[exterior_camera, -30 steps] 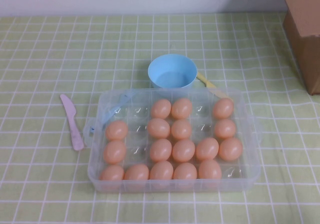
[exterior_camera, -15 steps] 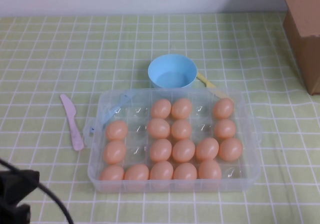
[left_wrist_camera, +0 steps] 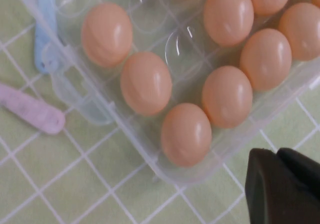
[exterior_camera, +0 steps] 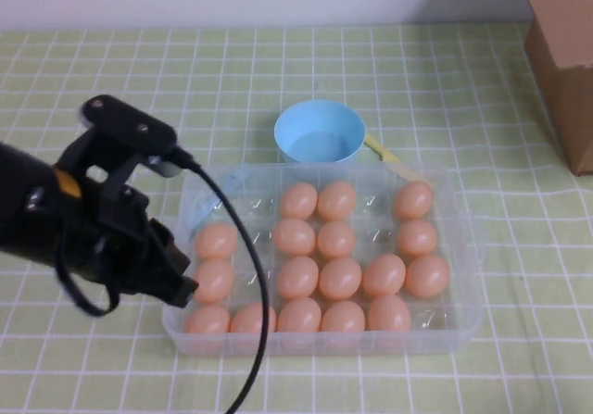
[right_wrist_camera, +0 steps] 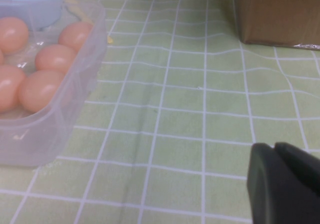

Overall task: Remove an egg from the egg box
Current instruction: Pick up the egg from the plastic box

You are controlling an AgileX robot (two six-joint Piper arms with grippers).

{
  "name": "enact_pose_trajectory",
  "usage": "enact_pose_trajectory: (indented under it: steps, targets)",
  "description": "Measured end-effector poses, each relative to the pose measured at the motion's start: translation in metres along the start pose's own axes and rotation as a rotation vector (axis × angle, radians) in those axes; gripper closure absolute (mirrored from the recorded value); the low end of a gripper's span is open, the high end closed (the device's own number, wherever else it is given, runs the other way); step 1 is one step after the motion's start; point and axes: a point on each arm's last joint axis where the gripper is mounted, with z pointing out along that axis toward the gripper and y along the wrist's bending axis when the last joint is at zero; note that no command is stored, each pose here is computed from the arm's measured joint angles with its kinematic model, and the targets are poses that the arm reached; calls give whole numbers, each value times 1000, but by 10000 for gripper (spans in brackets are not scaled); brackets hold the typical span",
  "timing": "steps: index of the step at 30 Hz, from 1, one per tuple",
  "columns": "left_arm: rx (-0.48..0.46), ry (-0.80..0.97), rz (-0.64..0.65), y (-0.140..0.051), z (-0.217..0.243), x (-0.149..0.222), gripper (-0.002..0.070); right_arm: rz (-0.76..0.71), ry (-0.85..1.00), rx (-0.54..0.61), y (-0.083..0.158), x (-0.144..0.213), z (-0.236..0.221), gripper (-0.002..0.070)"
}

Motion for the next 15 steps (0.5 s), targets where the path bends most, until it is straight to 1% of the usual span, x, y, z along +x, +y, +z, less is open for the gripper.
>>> enact_pose_trajectory:
  steps: [8,10,12,13,15]
  targets:
    - [23,88,102,-12,48,-43,679,0,0,0,0,0,0,694]
    - [27,103,114,-13,60,-54,667,0,0,0,0,0,0,694]
    - [33,114,127,-15,72,-64,618,0,0,0,0,0,0,694]
    - [36,121,133,-16,77,-68,575,0,0,0,0,0,0,694]
    - [41,130,139,-18,87,-75,454,0,0,0,0,0,0,694]
